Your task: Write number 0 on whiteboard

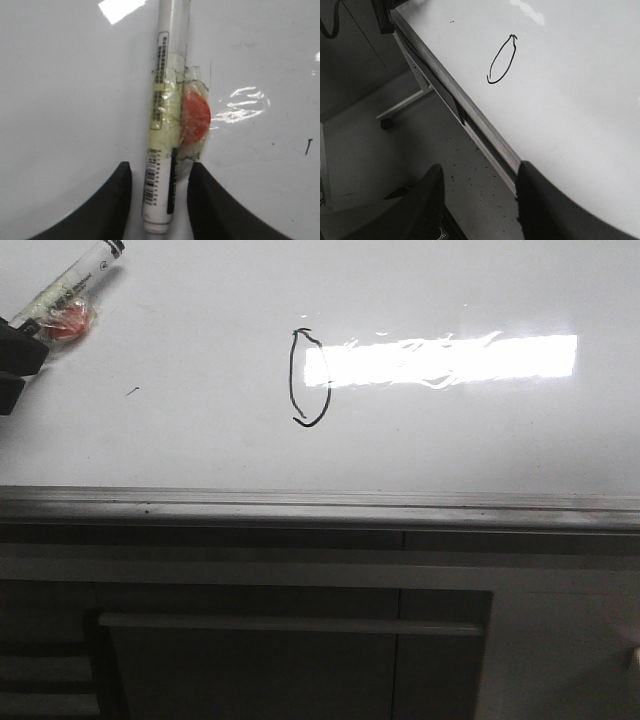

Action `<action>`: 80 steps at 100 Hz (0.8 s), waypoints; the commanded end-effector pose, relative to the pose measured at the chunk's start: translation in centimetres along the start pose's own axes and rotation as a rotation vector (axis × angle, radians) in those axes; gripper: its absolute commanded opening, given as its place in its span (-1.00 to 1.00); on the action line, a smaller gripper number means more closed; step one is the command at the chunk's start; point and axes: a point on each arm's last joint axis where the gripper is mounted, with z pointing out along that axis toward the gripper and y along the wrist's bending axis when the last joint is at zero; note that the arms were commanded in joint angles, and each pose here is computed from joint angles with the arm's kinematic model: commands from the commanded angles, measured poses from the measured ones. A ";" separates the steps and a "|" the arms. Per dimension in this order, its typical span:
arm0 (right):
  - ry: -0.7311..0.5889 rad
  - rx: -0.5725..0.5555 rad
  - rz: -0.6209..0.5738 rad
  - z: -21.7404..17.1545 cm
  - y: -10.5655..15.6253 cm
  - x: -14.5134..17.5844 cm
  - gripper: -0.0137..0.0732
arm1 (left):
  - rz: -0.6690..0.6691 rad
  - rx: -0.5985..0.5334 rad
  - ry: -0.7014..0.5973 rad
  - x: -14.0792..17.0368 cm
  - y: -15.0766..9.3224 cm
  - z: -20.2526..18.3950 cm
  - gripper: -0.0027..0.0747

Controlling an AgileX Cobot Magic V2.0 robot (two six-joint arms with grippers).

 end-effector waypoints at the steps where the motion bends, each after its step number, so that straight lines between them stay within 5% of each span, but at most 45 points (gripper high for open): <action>1: -0.076 0.018 -0.006 -0.8 0.3 -1.1 0.01 | -0.007 -0.064 -0.102 -1.6 0.9 -0.3 -0.19; 29: -0.066 0.056 0.060 -1.1 0.1 -0.9 0.01 | -0.124 -0.064 -0.173 -4.5 2.3 -4.3 -0.19; 56: -0.076 0.381 0.308 -2.1 -0.9 1.7 0.01 | -0.265 0.165 -0.128 -8.1 2.7 -11.5 -0.20; 80: -0.214 0.560 0.445 -1.0 -0.4 7.0 0.01 | -0.407 0.044 0.093 -6.2 4.6 -13.7 -0.20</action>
